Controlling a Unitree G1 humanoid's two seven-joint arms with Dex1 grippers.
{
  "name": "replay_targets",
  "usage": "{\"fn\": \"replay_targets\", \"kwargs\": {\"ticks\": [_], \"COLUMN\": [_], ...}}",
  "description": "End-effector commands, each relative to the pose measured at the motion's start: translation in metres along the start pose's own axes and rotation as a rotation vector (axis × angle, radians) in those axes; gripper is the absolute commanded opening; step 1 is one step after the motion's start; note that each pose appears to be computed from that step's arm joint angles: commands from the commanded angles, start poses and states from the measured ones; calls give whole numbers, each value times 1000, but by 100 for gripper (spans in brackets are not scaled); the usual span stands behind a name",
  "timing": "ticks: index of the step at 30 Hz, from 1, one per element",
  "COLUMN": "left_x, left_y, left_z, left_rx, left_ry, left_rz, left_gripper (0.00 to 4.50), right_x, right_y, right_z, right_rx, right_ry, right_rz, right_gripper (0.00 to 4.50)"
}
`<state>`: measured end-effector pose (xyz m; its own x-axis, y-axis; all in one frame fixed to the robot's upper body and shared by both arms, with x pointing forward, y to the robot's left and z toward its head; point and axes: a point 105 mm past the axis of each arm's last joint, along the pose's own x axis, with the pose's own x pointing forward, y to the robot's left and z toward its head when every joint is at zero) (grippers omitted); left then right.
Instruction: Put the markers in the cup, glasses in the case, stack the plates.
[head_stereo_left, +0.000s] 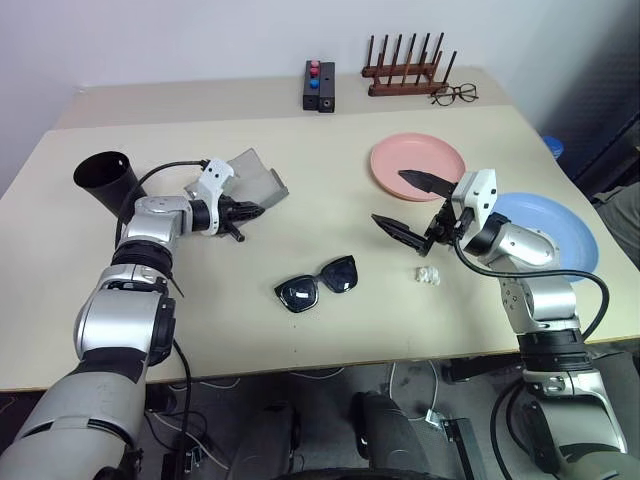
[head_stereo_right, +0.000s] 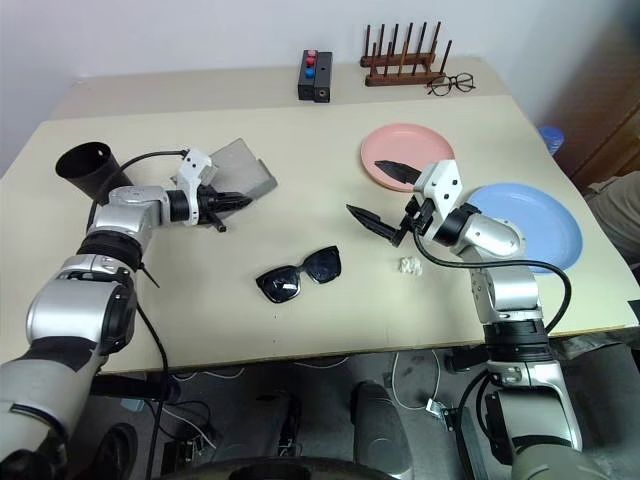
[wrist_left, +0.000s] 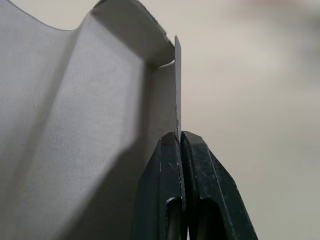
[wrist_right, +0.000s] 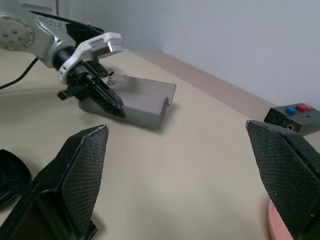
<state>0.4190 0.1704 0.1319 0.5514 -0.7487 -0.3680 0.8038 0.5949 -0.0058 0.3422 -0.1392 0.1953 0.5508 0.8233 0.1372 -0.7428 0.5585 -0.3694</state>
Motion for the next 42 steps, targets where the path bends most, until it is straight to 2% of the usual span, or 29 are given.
{"fn": "replay_targets", "kwargs": {"ticks": [1, 6, 7, 9, 16, 26, 32, 35, 42], "left_x": [-21, -46, -48, -55, -62, -59, -60, -62, -56], "left_y": [-7, -23, -23, -25, -37, -45, -50, -50, -52], "left_z": [23, 23, 23, 17, -4, 1, -11, -17, -12], "left_rx": [51, 155, 135, 195, 344, 331, 337, 351, 347], "left_ry": [-25, 48, 63, 132, 238, 135, 184, 215, 171], "left_rz": [-134, -329, -341, -359, -445, -495, -529, -537, -541], "left_gripper": [3, 3, 3, 3, 3, 3, 3, 94, 448], "right_x": [2, 3, 3, 4, 4, 2, 1, 2, 4], "right_y": [-5, -5, -5, -4, -4, 0, 0, 0, 2], "right_z": [14, 14, 14, 14, 15, 17, 18, 18, 18], "right_rx": [-37, -35, -35, -33, -29, -27, -27, -29, -23], "right_ry": [-47, -48, -48, -50, -56, -56, -51, -51, -58], "right_rz": [-5, 1, 2, 6, 9, 11, 14, 16, 22], "right_gripper": [450, 450, 450, 450, 450, 450, 450, 450, 450]}}
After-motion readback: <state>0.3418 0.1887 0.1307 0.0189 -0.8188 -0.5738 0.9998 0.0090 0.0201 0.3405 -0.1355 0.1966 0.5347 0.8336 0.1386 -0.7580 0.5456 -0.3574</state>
